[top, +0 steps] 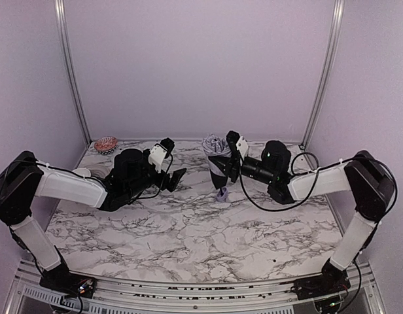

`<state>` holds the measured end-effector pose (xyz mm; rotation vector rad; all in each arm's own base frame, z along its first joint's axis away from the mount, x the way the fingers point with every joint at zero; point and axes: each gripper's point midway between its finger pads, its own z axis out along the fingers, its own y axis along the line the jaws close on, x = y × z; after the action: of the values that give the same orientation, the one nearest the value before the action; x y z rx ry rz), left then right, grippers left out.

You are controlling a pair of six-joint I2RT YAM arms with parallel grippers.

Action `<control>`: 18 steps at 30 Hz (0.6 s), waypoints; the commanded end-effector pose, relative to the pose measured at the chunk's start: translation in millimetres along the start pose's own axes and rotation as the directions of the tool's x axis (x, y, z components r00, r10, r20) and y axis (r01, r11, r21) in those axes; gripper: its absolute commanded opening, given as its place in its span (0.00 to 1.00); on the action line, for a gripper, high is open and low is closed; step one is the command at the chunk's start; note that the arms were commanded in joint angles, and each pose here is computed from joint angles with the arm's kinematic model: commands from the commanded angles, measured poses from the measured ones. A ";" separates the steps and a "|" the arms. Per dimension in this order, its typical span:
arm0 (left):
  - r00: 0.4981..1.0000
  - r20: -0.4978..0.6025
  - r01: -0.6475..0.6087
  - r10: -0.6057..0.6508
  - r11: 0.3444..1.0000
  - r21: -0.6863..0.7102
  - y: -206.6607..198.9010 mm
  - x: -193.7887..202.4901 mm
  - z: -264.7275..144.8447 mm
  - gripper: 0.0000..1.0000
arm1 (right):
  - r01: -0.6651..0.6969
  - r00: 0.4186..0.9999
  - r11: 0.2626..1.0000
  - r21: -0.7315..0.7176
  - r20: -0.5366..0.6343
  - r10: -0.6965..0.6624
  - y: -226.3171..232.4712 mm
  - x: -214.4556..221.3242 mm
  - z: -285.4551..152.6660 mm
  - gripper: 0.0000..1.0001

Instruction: Put away the umbrella

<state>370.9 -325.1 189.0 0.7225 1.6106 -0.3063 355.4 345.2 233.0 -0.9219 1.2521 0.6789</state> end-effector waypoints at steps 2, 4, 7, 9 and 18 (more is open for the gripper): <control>1.000 0.029 -0.005 0.005 1.000 0.011 -1.2 -6.5 0.7 0.99 | 0.103 0.979 0.991 0.088 0.169 -0.117 -35.5 -132.2 -0.8 0.09; 1.000 0.026 -0.006 0.006 1.000 0.011 -1.5 -5.5 0.9 0.99 | 0.129 0.958 0.985 0.118 0.242 -0.155 -39.4 -176.8 -11.6 0.10; 1.000 0.025 -0.007 0.007 1.000 0.014 -2.1 -4.4 0.7 0.99 | 0.159 0.916 0.974 0.159 0.344 -0.205 -38.0 -235.6 -32.3 0.10; 1.000 0.024 -0.008 0.008 1.000 0.015 -2.2 -4.0 0.8 0.99 | 0.177 0.890 0.968 0.177 0.392 -0.234 -33.5 -266.8 -44.4 0.10; 1.000 0.024 -0.011 0.011 1.000 0.009 -1.4 -4.6 2.1 0.99 | 0.130 0.880 0.981 0.142 0.439 -0.180 -8.0 -247.1 -52.6 0.10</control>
<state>370.2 -326.0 189.0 0.7324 1.6064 -0.3076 267.1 302.0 520.2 -0.7364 0.6991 0.6098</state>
